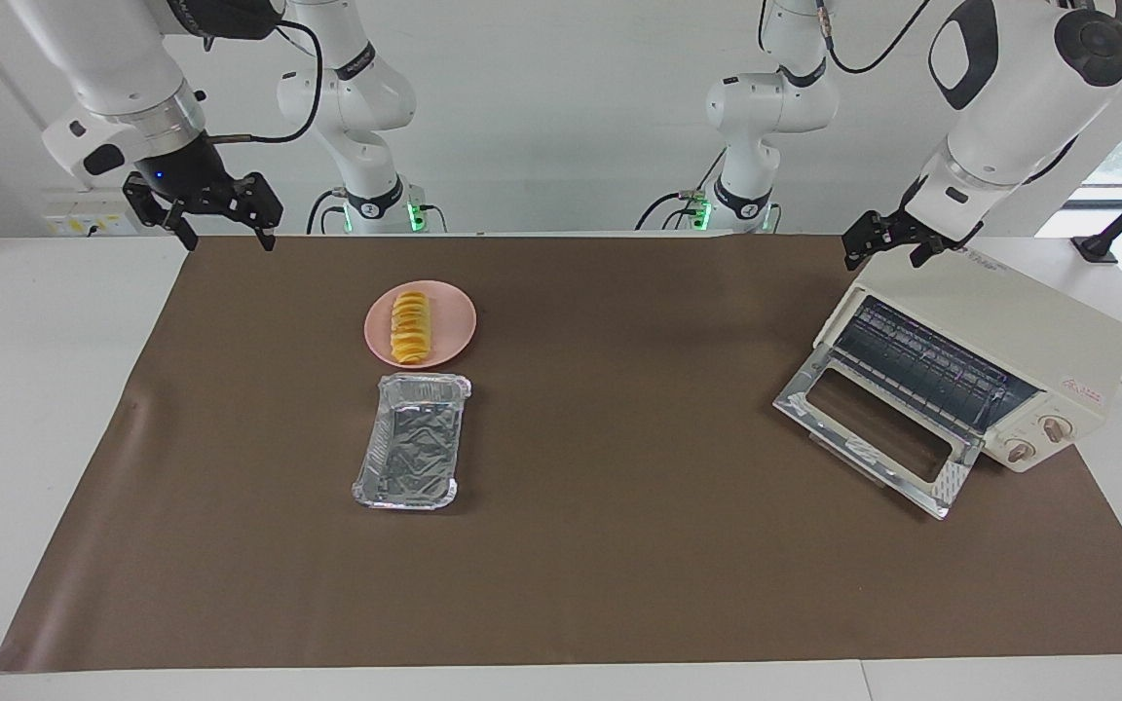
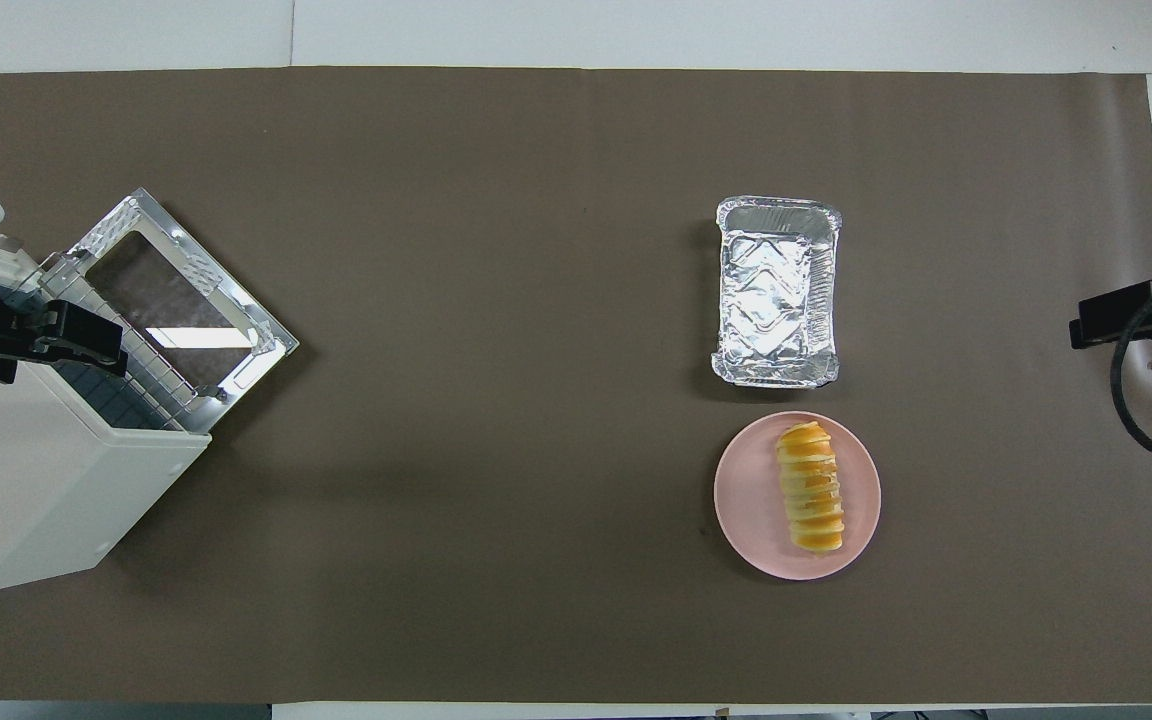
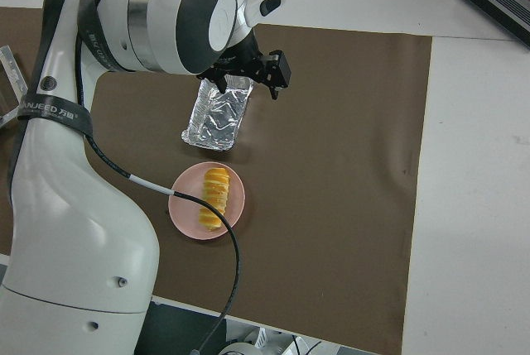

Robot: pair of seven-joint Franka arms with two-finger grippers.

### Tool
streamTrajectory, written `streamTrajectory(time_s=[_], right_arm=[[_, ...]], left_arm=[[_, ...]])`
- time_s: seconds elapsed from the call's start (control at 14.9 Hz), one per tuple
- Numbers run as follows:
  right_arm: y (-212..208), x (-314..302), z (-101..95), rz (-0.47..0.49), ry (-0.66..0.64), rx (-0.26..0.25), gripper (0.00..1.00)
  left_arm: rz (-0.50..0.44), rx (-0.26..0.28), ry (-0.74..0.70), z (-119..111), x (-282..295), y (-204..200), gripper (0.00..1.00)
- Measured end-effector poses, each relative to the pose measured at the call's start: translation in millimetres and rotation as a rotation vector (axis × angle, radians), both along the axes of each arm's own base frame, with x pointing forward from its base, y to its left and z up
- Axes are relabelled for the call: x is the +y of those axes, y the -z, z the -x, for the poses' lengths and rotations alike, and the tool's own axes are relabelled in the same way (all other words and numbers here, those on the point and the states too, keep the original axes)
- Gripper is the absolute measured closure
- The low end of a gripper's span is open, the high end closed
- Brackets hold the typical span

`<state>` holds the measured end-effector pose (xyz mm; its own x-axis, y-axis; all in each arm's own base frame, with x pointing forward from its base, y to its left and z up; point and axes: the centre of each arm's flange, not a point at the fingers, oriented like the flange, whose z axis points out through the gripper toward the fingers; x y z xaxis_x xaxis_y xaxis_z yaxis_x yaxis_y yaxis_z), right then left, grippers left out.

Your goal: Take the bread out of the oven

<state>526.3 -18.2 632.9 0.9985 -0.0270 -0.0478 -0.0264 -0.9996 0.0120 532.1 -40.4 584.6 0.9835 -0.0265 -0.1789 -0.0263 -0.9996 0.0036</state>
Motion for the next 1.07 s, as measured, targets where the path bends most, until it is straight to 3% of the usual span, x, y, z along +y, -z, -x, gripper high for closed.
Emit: streamTrajectory(time_s=[1.07], right_arm=[[4.7, -10.1, -1.7, 0.003, 0.017, 0.0, 0.0]], left_arm=[[0.0, 0.0, 0.0, 0.0, 0.0, 0.0, 0.0]])
